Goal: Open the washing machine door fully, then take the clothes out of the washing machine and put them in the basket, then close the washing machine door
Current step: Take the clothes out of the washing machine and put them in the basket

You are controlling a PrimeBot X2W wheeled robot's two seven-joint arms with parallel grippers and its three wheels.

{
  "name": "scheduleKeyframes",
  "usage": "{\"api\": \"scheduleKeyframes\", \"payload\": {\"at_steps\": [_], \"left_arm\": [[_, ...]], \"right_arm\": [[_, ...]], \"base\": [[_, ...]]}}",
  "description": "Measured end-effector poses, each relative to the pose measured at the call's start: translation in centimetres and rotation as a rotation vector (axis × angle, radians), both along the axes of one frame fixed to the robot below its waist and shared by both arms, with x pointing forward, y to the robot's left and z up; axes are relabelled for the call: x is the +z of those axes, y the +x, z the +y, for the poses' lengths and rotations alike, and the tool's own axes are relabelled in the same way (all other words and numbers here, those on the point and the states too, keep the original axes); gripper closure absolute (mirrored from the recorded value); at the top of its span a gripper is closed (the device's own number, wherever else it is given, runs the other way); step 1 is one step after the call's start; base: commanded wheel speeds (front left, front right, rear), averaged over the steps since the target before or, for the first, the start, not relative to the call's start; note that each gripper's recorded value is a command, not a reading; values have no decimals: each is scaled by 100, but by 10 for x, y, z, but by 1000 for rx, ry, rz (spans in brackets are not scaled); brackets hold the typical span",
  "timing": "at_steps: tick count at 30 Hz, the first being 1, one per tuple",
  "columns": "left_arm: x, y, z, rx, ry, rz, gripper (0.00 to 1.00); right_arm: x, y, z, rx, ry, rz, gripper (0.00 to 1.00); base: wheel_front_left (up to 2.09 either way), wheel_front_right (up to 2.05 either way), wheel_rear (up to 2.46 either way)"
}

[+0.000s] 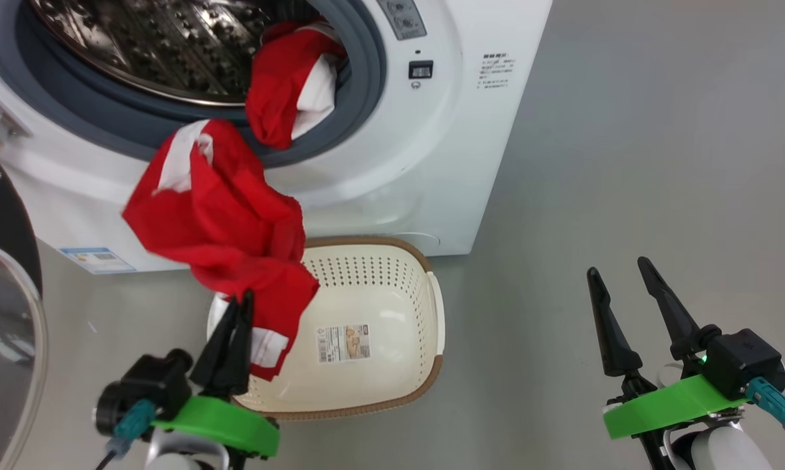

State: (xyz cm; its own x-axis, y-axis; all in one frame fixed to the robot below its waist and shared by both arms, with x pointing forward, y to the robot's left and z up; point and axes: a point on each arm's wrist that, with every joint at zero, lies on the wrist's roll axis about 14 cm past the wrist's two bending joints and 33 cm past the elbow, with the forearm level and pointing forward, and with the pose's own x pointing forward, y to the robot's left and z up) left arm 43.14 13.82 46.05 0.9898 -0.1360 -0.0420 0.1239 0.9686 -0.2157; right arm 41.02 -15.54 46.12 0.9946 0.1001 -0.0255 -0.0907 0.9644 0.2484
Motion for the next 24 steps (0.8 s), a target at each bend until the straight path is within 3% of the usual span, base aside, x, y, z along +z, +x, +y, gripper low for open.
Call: {"api": "scheduleKeyframes", "payload": {"at_steps": [6,24], "left_arm": [[-39,11,-17,-49,-21,122,100],[-140,41,-27,-29,-102,460,100]], "right_arm": [[-9,5,1,2,0,23,0],[-40,26,-4,-7,-8,86,0]], "base": [[0,0,0],[0,0,0]]}}
